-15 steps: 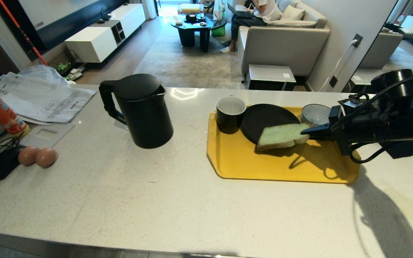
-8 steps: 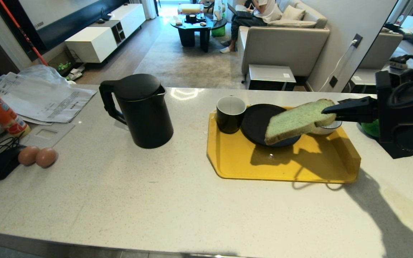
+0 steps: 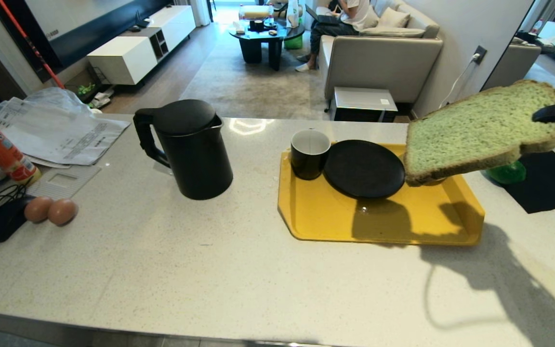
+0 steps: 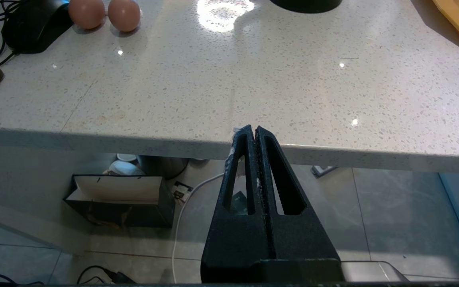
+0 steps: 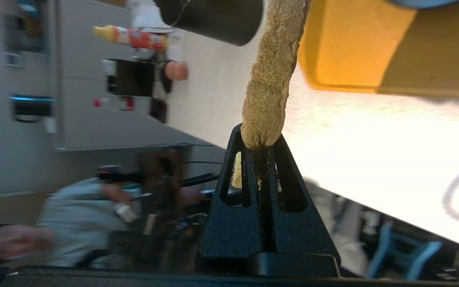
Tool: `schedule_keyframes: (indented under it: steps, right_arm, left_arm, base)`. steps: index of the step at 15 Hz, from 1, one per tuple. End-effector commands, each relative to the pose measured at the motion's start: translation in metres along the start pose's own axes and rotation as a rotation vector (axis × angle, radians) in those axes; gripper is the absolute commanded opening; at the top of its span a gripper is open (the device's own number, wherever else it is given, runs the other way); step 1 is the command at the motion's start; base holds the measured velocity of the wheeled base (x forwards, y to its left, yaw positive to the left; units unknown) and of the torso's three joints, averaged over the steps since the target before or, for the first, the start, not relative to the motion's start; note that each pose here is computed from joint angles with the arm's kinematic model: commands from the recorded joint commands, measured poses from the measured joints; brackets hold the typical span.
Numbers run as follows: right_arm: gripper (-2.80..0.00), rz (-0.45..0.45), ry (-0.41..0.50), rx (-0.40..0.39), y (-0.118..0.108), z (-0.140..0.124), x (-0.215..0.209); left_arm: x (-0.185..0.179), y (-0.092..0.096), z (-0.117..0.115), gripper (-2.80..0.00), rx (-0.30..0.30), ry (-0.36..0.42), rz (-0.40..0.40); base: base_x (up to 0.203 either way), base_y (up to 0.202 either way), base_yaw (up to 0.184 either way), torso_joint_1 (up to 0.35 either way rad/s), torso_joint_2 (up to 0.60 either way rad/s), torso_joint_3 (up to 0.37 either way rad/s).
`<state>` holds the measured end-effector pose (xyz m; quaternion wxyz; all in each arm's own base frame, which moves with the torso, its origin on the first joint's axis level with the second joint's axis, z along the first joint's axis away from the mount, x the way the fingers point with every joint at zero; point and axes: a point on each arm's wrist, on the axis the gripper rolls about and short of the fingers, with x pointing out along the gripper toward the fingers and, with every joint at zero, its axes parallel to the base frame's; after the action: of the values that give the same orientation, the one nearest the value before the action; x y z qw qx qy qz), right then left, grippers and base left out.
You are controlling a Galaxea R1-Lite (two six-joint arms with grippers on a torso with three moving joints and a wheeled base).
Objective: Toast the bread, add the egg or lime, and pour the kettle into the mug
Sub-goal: Put the bread slices in the toaster
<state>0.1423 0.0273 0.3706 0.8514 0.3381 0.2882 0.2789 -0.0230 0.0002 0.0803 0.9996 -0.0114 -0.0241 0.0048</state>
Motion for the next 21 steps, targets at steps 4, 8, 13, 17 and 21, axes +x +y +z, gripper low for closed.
schedule_keyframes:
  steps: [4,8,13,17,21]
  right_arm:
    - [-2.80,-0.150,-0.114,-0.333,0.023,-0.021,-0.047]
    - [-2.80,-0.343,-0.183,-0.456,0.021,-0.029,-0.058]
    - [-2.80,-0.476,-0.214,-0.630,0.020,-0.042,-0.071]
    - [-2.80,-0.488,-0.218,-0.630,0.019,-0.042,-0.071]
    - [-2.80,-0.487,-0.226,-0.634,0.020,-0.043,-0.074]
  left_arm:
    - [0.001,0.000,-0.005,-2.80,0.000,0.014,0.001]
    - [0.001,0.000,-0.005,-2.80,0.000,0.014,0.001]
    - [0.001,0.000,-0.005,-2.80,0.000,0.014,0.001]
    - [0.001,0.000,-0.005,-2.80,0.000,0.014,0.001]
    - [0.001,0.000,-0.005,-2.80,0.000,0.014,0.001]
  base:
    - [0.000,0.000,0.000,0.000,0.00,0.000]
    - [0.000,0.000,0.000,0.000,0.00,0.000]
    - [0.000,0.000,0.000,0.000,0.00,0.000]
    - [0.000,0.000,0.000,0.000,0.00,0.000]
    - [0.000,0.000,0.000,0.000,0.00,0.000]
